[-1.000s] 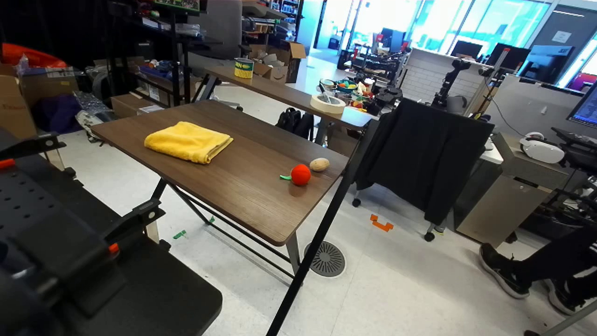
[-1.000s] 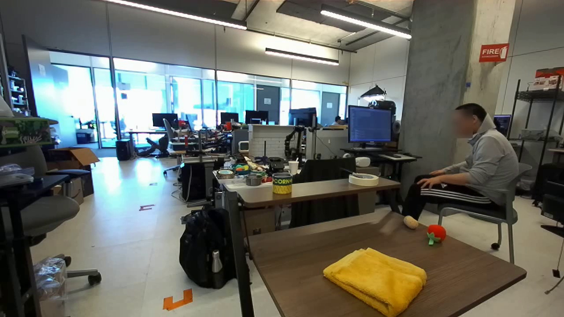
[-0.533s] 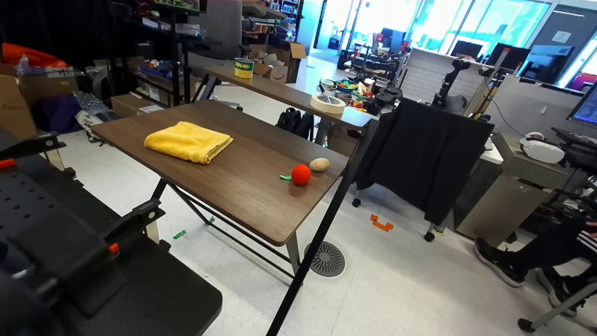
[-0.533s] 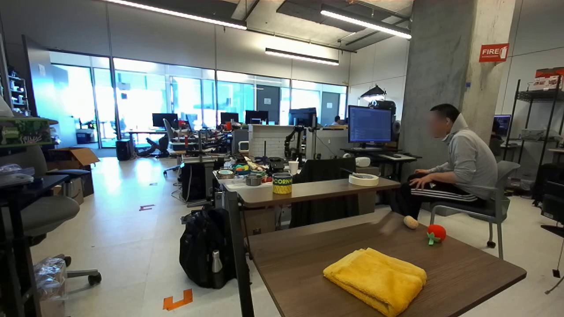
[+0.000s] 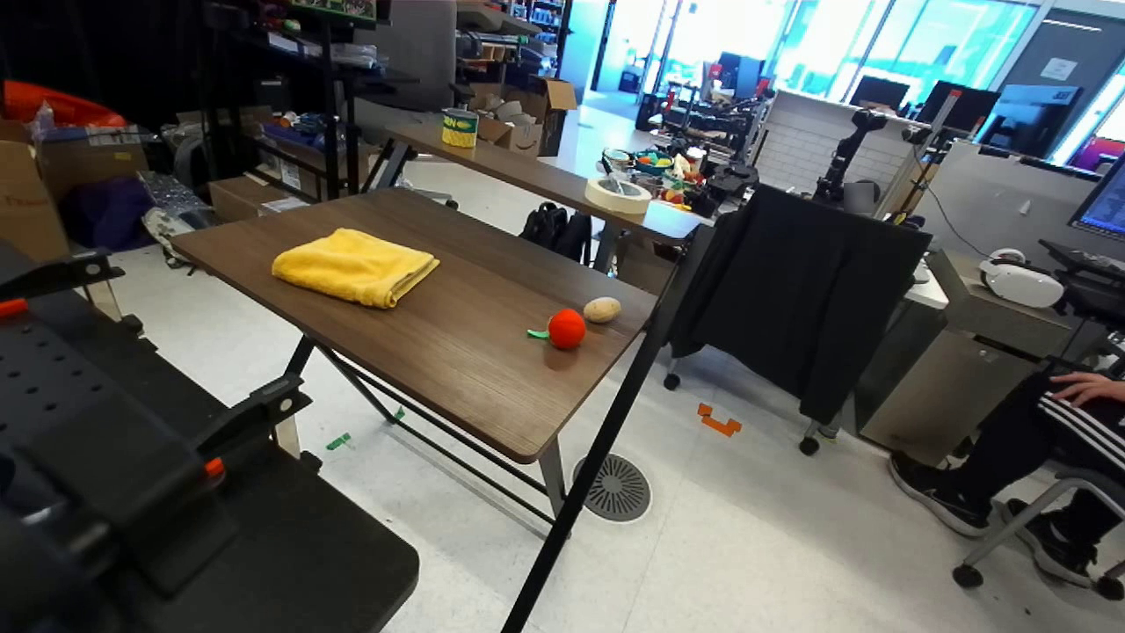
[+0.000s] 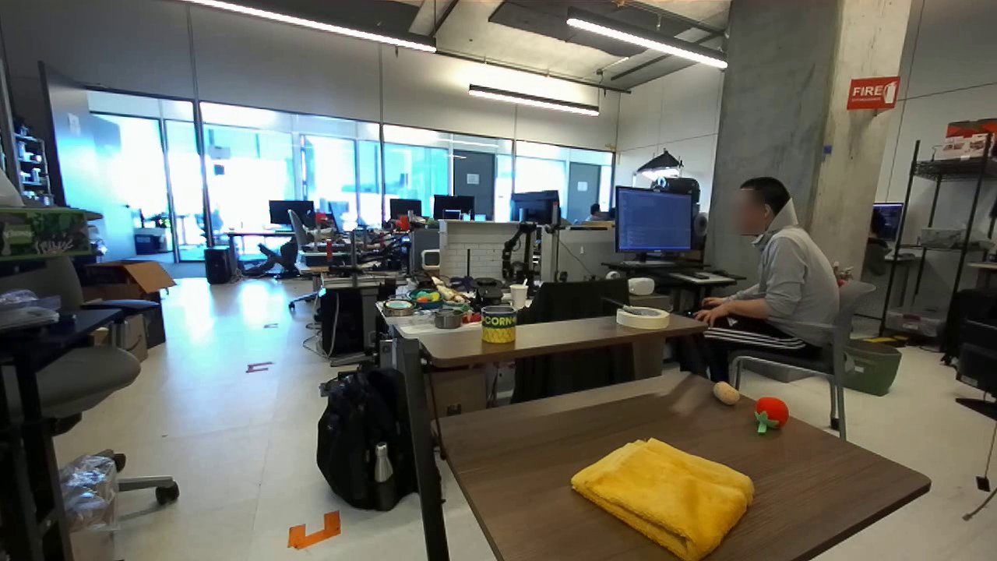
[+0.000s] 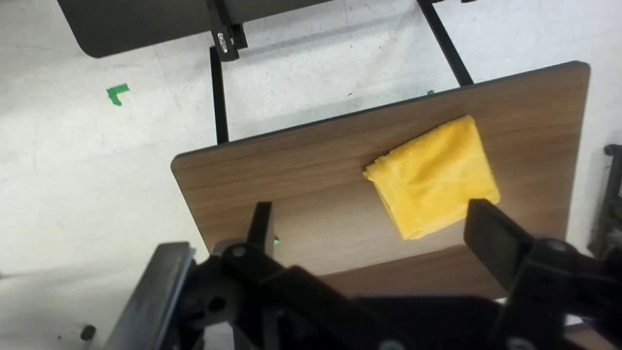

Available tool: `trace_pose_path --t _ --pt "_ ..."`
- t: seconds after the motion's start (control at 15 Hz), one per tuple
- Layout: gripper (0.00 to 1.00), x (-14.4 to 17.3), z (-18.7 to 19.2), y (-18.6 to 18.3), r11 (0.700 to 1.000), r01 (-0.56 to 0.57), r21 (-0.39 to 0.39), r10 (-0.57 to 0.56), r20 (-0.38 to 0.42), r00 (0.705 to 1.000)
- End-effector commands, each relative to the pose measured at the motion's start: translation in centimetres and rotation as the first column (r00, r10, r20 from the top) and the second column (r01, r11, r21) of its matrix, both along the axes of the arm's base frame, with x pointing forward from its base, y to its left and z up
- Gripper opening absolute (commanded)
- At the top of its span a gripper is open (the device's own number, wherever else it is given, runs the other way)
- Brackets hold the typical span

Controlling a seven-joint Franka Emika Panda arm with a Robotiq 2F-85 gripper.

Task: Use the yellow towel to wipe the table

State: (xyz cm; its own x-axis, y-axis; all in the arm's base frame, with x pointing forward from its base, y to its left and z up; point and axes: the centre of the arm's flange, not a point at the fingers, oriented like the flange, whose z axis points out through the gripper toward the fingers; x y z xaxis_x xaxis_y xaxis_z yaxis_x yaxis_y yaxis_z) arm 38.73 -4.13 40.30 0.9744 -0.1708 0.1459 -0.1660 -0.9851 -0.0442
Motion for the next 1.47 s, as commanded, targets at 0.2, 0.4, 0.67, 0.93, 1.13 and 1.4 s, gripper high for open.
trace_pose_path --t 0.2,0.4,0.67,0.93,1.13,1.4 --pt "1.00 2.7 -5.0 -0.7 0.999 0.044 -0.001 -0.044 -0.104 0.994" --pt "1.00 3.3 -4.8 -0.7 0.999 0.048 -0.002 -0.048 -0.100 0.994" --pt "1.00 7.8 -7.9 1.0 0.993 0.116 0.006 -0.115 -0.090 0.989" --pt "1.00 13.3 -13.3 5.8 0.989 0.147 -0.019 -0.148 -0.083 0.985" --pt "1.00 16.9 -17.8 10.0 0.993 0.112 -0.043 -0.117 -0.140 0.983" --pt "1.00 22.0 -23.0 15.4 0.991 0.126 -0.044 -0.132 -0.172 0.976"
